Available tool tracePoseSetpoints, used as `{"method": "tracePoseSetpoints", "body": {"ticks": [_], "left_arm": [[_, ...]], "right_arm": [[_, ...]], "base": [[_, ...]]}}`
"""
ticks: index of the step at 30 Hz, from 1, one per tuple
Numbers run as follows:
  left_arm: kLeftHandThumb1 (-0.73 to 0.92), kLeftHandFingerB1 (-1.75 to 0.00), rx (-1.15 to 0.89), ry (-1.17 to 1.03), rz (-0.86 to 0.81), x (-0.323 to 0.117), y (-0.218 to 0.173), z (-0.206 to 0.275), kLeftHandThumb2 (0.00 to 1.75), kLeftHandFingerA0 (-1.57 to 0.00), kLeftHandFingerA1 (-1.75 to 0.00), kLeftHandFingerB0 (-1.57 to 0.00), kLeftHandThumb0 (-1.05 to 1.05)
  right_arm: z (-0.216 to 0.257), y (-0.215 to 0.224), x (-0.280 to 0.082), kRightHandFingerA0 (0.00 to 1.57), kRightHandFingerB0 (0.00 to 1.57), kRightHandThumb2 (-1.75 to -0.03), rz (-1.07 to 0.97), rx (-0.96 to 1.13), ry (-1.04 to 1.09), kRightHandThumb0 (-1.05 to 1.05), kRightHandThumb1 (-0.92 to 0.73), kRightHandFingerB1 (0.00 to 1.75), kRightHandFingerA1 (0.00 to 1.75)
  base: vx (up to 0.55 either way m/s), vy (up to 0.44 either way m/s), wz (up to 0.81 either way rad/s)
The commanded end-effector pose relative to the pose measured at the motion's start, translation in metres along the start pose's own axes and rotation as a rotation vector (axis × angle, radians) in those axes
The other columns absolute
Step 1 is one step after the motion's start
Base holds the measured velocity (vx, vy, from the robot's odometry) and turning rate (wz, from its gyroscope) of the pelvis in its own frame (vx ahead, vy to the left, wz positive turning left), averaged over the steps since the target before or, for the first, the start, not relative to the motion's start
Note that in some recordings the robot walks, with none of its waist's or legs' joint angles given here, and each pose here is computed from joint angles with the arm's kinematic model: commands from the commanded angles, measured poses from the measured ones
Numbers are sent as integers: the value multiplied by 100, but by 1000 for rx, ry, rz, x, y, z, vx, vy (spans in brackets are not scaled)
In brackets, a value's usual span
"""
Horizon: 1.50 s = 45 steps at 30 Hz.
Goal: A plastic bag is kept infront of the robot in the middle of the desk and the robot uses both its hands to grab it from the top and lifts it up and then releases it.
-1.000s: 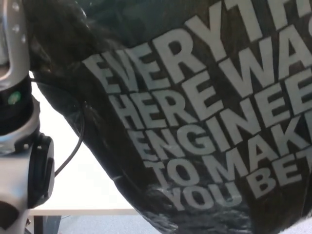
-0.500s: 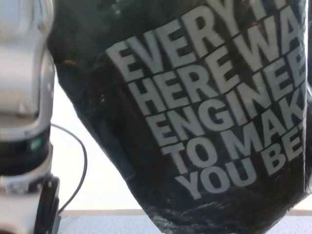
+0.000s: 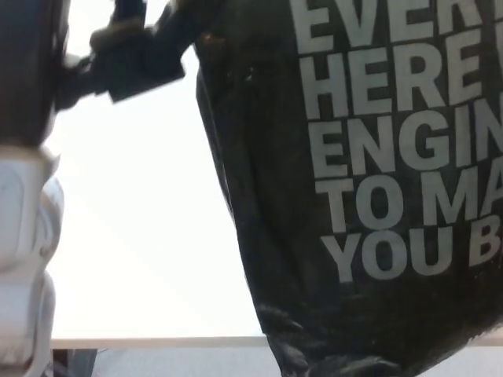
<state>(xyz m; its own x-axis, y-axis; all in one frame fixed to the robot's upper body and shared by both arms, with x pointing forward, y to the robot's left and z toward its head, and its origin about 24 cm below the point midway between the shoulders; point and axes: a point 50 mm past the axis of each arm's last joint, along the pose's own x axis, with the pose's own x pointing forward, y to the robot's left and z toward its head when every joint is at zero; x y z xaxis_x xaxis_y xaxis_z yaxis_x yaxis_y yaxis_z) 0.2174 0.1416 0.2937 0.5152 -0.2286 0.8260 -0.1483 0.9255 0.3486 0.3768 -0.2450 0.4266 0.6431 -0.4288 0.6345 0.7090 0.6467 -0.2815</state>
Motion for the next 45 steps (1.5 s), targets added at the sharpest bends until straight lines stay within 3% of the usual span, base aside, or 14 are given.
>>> {"method": "tracePoseSetpoints", "body": {"ticks": [1, 5, 6, 7, 9, 10, 16, 28, 32, 36, 38, 39, 41, 45], "left_arm": [[67, -175, 11, 110, -54, -10, -7, -19, 59, -90, -175, -66, -24], [66, -175, 27, 107, -90, -12, -13, -16, 59, -93, -175, -68, -30], [48, -135, 37, 128, -106, -12, -14, -16, 85, -122, -146, -100, -43], [66, -175, 51, 148, -134, -13, -15, -16, 59, -87, -175, -62, -37], [55, -143, 83, 187, -174, -15, -18, -19, 58, -84, -174, -66, -48], [57, -37, 130, 247, -285, -22, -24, -25, 58, -59, -73, -56, -70], [64, -10, -2, 657, -585, -63, -64, -65, 101, 0, -1, -4, -99], [82, -35, -56, 788, -904, -76, -143, -126, 65, -3, -38, -13, -84], [69, -37, -41, 732, -800, -89, -111, -115, 109, -2, -38, -7, -81], [80, -29, -27, 634, -645, -114, -85, -97, 73, -8, -31, -14, -88], [67, -40, -49, 580, -529, -125, -70, -83, 108, -2, -33, -6, -78], [79, -29, -57, 522, -454, -128, -60, -74, 69, -10, -29, -15, -80], [68, -39, -79, 404, -316, -133, -42, -56, 107, 0, -33, -13, -74], [77, -29, -46, 336, -199, -144, -15, -33, 81, -10, -30, -10, -84]], "right_arm": [[-7, -5, 5, 0, 0, -89, 222, 144, 158, -34, -31, 49, 50], [-6, -10, 7, 1, 1, -81, 265, 169, 139, -61, -38, 23, 26], [-5, -12, 8, 0, 1, -81, 268, 193, 144, -64, -39, 19, 19], [-5, -14, 8, 0, 0, -81, 271, 205, 151, -70, -42, 10, 15], [-4, -15, 9, 0, 0, -84, 304, 186, 163, -71, -42, 13, 24], [-13, -13, 7, 0, 0, -90, 387, 90, 194, -89, -52, 0, 4], [-46, 5, -7, 0, 0, -96, 503, 52, 284, -90, -54, 5, 10], [-22, 77, -36, 26, 6, -87, 653, 13, 224, -65, -56, 41, 55], [-53, 100, -62, 27, 23, -91, 891, -337, 67, -71, -62, 44, 52], [-93, 84, -84, 10, 9, -101, 868, -182, -47, -84, -68, 32, 46], [-104, 61, -107, 8, 8, -109, 846, -94, -121, -91, -71, 15, 30], [-108, 45, -126, 7, 7, -112, 830, -60, -153, -98, -74, 9, 15], [-109, 15, -171, 6, 10, -111, 771, 10, -266, -93, -70, 14, 27], [-112, -27, -237, 3, 2, -108, 711, 51, -354, -78, -65, 26, 46]], "base": [[0, 0, 0], [0, 0, 0], [0, 0, 0], [0, 0, 0], [0, 0, 0], [0, 0, 0], [0, 0, 0], [0, 0, 0], [0, 0, 0], [0, 0, 0], [0, 0, 0], [0, 0, 0], [0, 0, 0], [0, 0, 0]]}}
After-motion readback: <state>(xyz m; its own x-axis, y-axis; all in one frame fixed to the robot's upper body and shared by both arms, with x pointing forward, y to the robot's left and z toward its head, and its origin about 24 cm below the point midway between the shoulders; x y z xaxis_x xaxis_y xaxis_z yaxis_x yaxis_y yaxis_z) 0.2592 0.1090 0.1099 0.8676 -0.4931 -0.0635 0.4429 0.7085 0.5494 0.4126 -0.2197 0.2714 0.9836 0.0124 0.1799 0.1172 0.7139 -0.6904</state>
